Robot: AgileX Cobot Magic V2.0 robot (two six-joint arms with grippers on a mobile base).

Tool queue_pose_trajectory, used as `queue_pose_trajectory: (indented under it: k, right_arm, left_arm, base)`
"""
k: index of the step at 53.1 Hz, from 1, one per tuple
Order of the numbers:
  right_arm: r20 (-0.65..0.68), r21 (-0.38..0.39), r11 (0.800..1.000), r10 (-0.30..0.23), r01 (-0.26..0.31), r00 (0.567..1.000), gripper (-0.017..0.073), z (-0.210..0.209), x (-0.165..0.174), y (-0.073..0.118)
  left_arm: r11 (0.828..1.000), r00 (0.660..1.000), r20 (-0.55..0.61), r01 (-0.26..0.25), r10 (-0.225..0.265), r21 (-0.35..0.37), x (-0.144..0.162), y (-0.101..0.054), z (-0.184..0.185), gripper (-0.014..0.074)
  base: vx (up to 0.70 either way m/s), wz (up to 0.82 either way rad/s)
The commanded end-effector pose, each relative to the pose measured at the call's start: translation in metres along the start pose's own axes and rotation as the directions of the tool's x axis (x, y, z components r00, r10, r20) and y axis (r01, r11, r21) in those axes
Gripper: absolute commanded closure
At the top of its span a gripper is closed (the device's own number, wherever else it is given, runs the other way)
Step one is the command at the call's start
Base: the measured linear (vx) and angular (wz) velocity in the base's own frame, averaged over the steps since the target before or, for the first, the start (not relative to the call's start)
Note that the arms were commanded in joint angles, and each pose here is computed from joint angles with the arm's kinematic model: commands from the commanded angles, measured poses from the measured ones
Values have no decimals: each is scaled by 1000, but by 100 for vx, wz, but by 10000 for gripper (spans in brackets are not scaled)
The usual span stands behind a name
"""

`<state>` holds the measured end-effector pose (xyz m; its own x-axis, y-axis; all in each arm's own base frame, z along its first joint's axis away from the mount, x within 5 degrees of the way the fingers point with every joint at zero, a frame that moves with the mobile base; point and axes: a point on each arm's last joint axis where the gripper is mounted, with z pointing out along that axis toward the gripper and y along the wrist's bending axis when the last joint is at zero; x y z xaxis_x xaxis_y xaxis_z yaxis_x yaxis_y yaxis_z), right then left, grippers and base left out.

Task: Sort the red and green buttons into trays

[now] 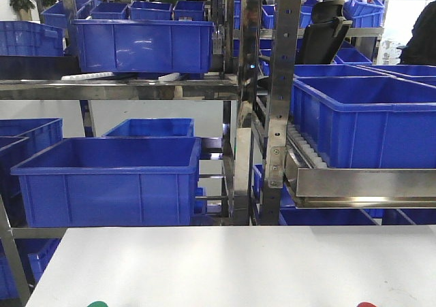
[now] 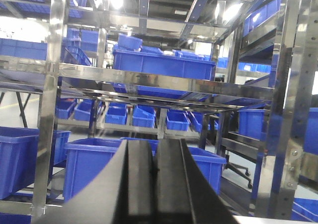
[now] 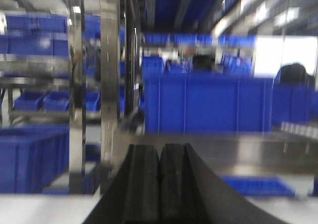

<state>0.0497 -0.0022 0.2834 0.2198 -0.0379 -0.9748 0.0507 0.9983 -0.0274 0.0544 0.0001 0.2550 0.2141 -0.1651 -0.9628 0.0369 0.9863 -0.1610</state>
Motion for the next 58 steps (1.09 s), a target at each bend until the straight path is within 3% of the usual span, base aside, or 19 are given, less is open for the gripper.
queue_pose_trajectory:
  k: [1, 9, 16, 26, 38, 45, 58]
  right_arm:
    - [107, 9, 998, -59, 59, 992, 569, 20, -50, -1]
    - [80, 6, 997, -71, 70, 994, 569, 77, -90, -2]
    - [14, -2, 998, -70, 70, 997, 569, 130, -92, -3]
    - [-124, -12, 998, -57, 56, 991, 569, 171, -65, -2]
    - [-172, -15, 999, -49, 47, 984, 509, 179, -54, -2]
    - [-200, -12, 999, -35, 33, 979, 376, 178, -51, -2]
    - [-216, -6, 1000, 0, -1, 976, -62, 179, -48, -2]
  left_arm:
    - [1000, 999, 47, -4, 3, 7, -40, -7, 19, 599]
    - [999, 996, -71, -50, 50, -3, -68, -12, 79, 599]
    - [992, 982, -137, -129, 129, 12, -78, -15, 134, 599]
    - [992, 984, -126, -121, 123, 19, -79, -16, 181, 599]
    - [993, 981, -154, -116, 118, 17, -71, -15, 192, 558]
    - [993, 980, -158, -118, 119, 18, -70, -15, 192, 466]
    - [993, 977, -178, -117, 117, 15, -68, -14, 192, 169]
  base:
    - [0, 0]
    - [0, 0]
    - [0, 0]
    - [0, 0]
    - [0, 0]
    - [0, 0]
    - [0, 0]
